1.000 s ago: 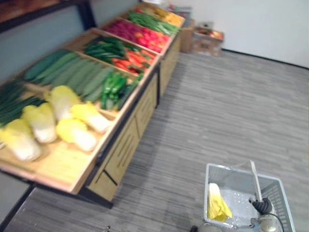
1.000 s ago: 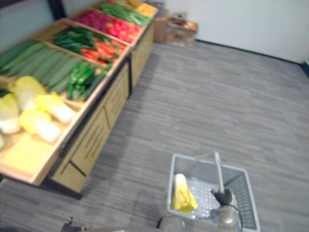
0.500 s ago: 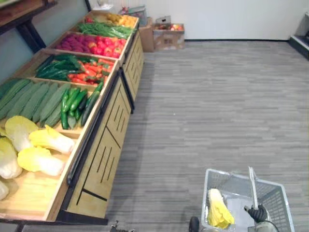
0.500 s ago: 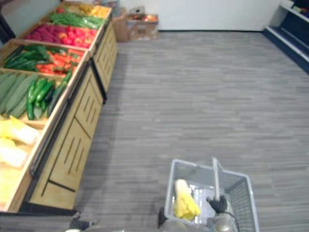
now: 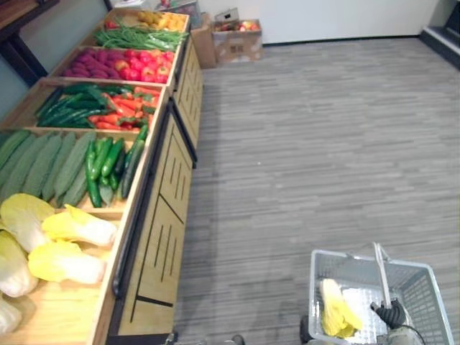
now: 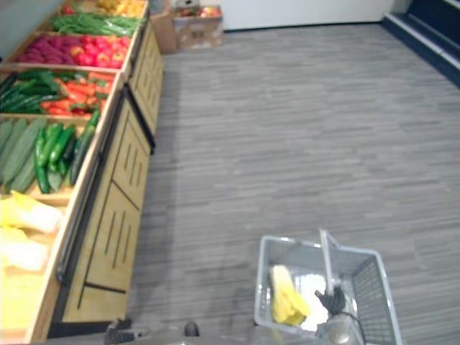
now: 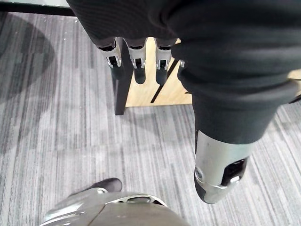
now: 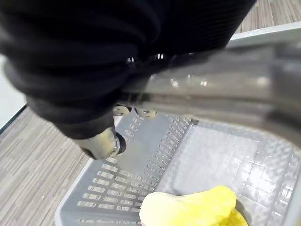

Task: Pick vegetable in the basket

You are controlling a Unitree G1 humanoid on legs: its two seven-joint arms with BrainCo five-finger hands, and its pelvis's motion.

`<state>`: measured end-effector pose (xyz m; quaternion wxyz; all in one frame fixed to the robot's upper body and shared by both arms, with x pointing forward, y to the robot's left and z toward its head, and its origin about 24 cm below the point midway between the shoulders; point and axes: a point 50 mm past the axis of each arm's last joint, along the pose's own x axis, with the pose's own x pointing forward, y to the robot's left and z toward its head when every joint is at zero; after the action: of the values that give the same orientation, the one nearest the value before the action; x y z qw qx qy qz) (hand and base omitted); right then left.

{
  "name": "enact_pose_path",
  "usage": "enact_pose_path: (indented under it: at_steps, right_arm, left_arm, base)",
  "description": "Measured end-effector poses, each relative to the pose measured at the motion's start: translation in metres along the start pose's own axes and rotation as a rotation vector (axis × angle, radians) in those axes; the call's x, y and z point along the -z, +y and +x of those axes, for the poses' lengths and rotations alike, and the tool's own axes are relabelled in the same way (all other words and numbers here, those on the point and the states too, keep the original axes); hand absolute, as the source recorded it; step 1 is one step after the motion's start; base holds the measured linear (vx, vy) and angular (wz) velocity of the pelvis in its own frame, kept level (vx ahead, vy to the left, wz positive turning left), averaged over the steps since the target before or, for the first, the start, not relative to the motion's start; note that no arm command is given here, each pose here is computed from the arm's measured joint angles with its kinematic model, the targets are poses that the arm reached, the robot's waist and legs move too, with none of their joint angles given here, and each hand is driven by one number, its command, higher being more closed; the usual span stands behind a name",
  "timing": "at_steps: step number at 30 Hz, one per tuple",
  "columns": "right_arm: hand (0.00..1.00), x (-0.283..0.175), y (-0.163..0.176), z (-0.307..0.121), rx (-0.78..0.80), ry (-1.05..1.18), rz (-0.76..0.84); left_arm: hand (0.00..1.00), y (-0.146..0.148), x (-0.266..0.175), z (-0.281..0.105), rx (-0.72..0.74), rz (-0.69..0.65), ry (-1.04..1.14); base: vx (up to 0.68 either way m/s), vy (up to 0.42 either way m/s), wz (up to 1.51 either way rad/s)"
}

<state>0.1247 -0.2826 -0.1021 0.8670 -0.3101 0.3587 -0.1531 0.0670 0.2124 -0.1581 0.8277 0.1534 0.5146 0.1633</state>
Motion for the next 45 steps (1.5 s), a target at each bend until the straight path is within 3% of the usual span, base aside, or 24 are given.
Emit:
enact_pose_path:
  at_steps: [16,21,35,45]
  right_arm:
    - [1.0,-0.01,0.01,0.003,-0.033,-0.025,0.012]
    - [1.0,-0.007,0.014,-0.003,-0.013,-0.016,0.044]
    - [1.0,-0.029,0.005,0.008,0.058,-0.062,0.104]
    - [1.0,-0.012,0.013,-0.002,0.018,-0.018,0.069]
  left_arm:
    - [0.0,0.004,-0.007,0.004,0.014,0.067,-0.036]
    - [0.0,0.015,0.009,0.003,0.001,0.11,0.002]
    - [0.0,0.0,-0.014,0.006,0.0,0.038,-0.027]
    - [0.0,0.007,-0.011,0.005,-0.071,-0.056,-0.014]
  base:
    - [0.04,0.02,-0.1]
    - [-0.02,0.038,0.37]
    - [0.32,-0.228,0.12]
    - [0.39,-0.203,0.19]
